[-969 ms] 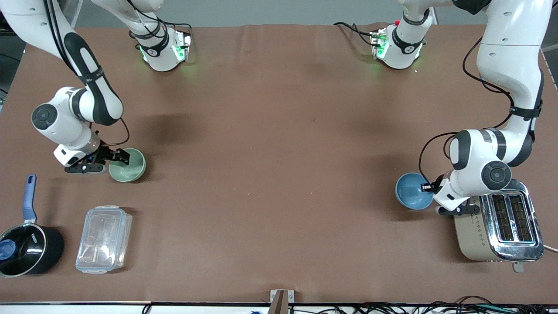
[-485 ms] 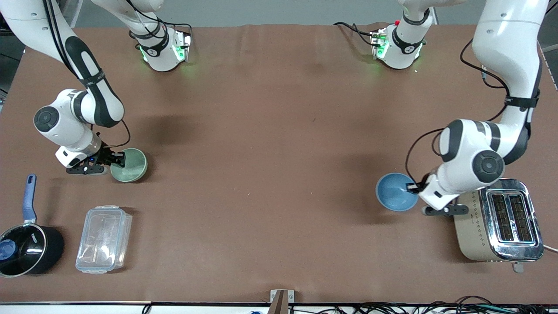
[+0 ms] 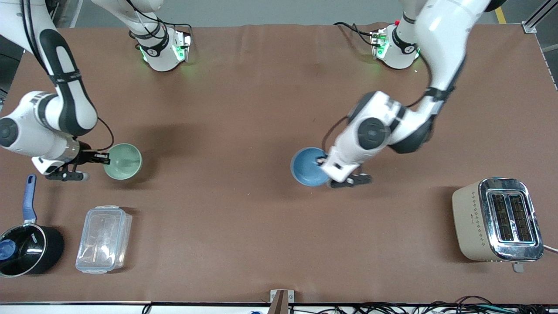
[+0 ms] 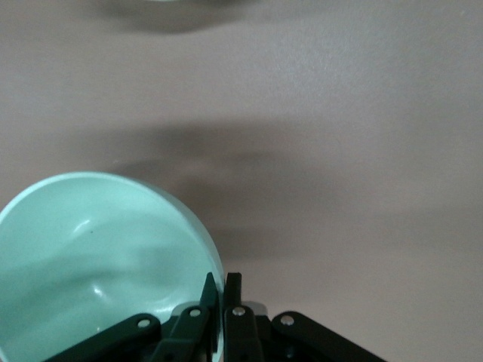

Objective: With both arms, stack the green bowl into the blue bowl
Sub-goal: 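Carry the green bowl and blue bowl toward each other at table center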

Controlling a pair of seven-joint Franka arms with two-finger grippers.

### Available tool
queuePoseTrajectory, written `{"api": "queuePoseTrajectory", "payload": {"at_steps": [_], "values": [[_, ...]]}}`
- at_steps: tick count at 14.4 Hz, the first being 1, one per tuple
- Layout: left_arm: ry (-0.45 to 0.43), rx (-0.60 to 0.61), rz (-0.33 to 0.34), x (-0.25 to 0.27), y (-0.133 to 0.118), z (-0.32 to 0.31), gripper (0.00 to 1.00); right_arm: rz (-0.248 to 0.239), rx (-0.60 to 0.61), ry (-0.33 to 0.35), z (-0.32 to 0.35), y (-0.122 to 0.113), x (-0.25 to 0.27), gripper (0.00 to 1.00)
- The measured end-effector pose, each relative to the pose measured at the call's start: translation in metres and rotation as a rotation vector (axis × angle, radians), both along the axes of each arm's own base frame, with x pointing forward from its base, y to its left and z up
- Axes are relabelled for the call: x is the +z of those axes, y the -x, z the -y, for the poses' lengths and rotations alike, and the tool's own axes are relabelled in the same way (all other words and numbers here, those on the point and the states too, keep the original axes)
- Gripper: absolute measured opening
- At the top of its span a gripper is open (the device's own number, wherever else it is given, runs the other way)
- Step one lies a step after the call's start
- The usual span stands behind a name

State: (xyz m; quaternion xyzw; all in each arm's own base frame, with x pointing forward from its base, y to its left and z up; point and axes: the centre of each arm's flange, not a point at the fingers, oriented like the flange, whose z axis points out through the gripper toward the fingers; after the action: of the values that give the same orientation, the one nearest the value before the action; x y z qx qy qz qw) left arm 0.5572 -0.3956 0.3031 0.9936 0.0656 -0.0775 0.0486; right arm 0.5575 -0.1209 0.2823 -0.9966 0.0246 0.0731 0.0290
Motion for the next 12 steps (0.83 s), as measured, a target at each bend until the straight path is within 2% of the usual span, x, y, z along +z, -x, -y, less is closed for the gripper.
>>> {"api": "queuePoseTrajectory", "payload": {"at_steps": [3,7,10,12], "values": [[0.046,0.015,-0.006,-0.04,0.029,0.071,0.05,-0.025,-0.013,-0.025,-0.019,-0.012,0.049,0.05],[0.084,0.046,-0.018,-0.084,0.054,0.113,0.05,0.016,-0.04,-0.039,-0.11,-0.016,0.109,0.05],[0.099,0.059,-0.008,-0.085,0.049,0.114,0.3,0.033,-0.071,-0.032,-0.202,-0.008,0.131,0.05],[0.122,0.086,0.036,-0.06,0.028,0.106,0.51,0.044,-0.111,-0.032,-0.262,0.002,0.134,0.05]]}}
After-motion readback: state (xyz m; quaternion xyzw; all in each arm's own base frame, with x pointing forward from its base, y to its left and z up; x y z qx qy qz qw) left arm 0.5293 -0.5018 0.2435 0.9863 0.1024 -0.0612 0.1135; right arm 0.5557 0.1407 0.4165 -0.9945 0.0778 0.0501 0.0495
